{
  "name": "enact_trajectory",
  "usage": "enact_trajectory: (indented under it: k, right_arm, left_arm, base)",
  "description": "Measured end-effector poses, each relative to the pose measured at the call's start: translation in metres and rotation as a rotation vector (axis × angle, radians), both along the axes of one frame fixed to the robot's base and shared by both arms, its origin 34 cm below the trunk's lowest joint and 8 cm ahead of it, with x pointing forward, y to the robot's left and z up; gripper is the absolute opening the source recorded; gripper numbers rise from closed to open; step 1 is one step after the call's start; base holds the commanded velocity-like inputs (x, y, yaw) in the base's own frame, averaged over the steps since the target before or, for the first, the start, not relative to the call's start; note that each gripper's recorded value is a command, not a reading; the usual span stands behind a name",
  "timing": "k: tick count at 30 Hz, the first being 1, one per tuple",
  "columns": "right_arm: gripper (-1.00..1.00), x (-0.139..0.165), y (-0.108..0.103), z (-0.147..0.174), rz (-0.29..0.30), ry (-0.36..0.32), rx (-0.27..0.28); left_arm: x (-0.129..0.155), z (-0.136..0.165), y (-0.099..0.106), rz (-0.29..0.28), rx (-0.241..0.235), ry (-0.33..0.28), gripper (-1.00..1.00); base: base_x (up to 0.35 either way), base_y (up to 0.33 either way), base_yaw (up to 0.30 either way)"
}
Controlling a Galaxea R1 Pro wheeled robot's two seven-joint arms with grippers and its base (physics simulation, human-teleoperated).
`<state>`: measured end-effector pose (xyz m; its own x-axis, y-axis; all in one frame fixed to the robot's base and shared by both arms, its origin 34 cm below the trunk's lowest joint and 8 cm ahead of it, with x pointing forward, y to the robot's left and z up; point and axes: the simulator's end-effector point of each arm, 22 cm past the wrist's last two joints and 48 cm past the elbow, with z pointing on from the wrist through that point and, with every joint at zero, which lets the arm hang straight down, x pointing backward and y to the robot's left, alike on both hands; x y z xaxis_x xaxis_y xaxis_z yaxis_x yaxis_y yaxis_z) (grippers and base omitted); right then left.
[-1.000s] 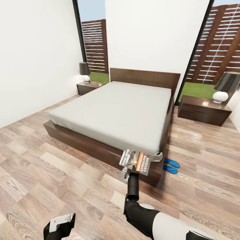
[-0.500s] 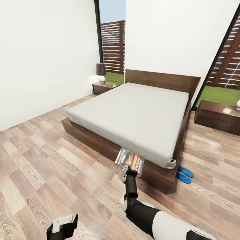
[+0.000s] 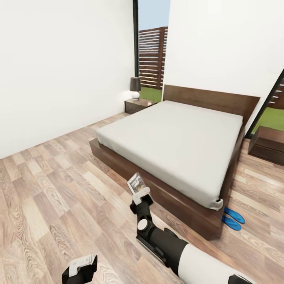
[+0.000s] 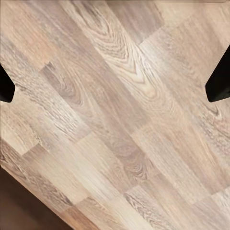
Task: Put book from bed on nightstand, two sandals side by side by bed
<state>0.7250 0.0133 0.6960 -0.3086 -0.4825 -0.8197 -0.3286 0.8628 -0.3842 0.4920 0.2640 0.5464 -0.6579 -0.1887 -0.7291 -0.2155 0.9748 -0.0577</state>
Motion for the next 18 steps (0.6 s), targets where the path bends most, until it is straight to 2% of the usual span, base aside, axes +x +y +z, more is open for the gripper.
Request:
enact_trajectory:
  k: [4, 10, 12, 15, 16, 18]
  right_arm:
    - [-1.0, 0.002, 0.007, 0.021, 0.002, -0.002, 0.055]
    - [-1.0, 0.005, 0.001, 0.033, -0.033, 0.03, 0.116]
    - [-1.0, 0.012, -0.007, 0.038, -0.072, 0.044, 0.152]
    - [-1.0, 0.019, -0.017, 0.044, -0.112, 0.061, 0.194]
    - [-1.0, 0.021, -0.018, 0.046, -0.118, 0.069, 0.214]
    - [-1.0, 0.022, -0.018, 0.049, -0.117, 0.073, 0.222]
  left_arm:
    - [0.001, 0.006, 0.0, -0.003, 0.003, 0.002, 1.0]
    - [0.013, 0.026, -0.002, -0.016, 0.003, -0.022, 1.0]
    - [0.03, 0.042, -0.007, -0.035, -0.006, -0.03, 1.0]
    - [0.046, 0.06, -0.013, -0.06, -0.006, -0.005, 1.0]
    - [0.067, 0.073, -0.012, -0.075, 0.018, 0.002, 1.0]
    - [0.085, 0.086, -0.011, -0.08, 0.036, -0.004, 1.0]
  base:
    - [0.0, 0.0, 0.093]
    - [0.0, 0.0, 0.019]
    - [0.0, 0.0, 0.002]
    - [0.0, 0.0, 0.0]
    - [0.0, 0.0, 0.0]
    - [0.0, 0.0, 0.0]
